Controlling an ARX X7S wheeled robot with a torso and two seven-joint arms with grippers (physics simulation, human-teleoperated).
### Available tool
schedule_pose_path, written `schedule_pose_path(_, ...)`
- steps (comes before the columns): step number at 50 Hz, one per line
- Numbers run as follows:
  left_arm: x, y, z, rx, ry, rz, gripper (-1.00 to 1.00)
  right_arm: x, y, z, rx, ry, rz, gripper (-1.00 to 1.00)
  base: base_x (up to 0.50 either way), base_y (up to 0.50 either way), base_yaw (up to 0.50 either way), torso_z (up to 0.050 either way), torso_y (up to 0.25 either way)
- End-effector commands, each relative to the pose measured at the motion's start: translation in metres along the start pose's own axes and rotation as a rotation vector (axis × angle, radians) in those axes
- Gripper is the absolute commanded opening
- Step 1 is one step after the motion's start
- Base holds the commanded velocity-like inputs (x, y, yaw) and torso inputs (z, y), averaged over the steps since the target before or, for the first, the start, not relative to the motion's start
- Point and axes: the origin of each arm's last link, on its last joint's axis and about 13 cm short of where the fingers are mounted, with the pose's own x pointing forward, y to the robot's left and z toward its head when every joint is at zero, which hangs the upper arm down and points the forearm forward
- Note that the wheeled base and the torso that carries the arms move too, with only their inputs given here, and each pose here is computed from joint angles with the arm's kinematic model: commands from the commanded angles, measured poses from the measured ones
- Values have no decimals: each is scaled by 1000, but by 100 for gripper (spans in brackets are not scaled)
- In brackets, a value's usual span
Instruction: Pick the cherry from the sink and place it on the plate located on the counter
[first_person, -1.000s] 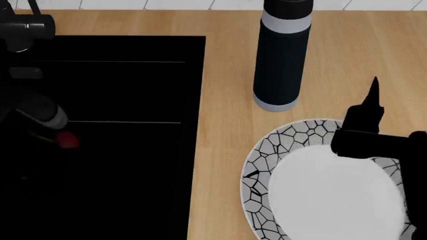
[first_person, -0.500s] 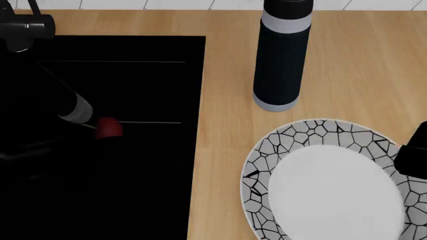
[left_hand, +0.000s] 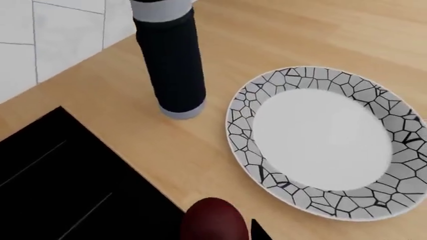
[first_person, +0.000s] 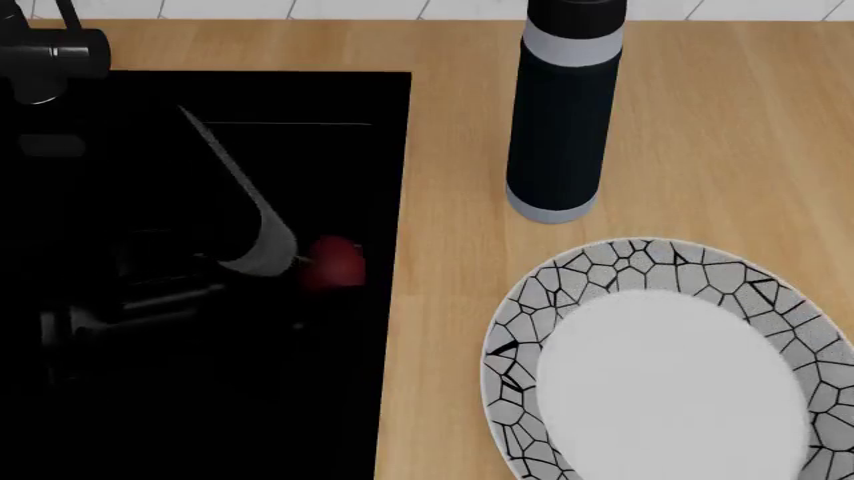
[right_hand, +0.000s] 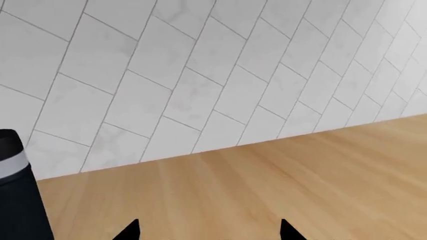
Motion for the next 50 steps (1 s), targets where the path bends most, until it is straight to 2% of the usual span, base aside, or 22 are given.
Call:
schedule_pose_path(1,6,-18,19,83,4,-72,-100,-5,-5,0,0,-3,-15,100,0,0,0,0,0)
schedule_pose_path(16,18,-45,51,209,10,-144,-100,-10,-8,1,2,-5,-21,100,0,0,0,0,0)
schedule_pose_path(21,22,-51,59,227,10,-154,-100,-10,-9,1,5,-6,-20,100,0,0,0,0,0)
schedule_pose_path(32,35,-62,72,243,6,-190,-100,-14,-12,6,3,-14,-32,100,0,0,0,0,0)
schedule_pose_path(42,47,-57,82,219,10,-180,-100,-15,-16,3,6,-11,-40,100,0,0,0,0,0)
schedule_pose_path(50,59,-61,95,206,31,-193,-100,-16,-17,2,7,-11,-44,100,0,0,0,0,0)
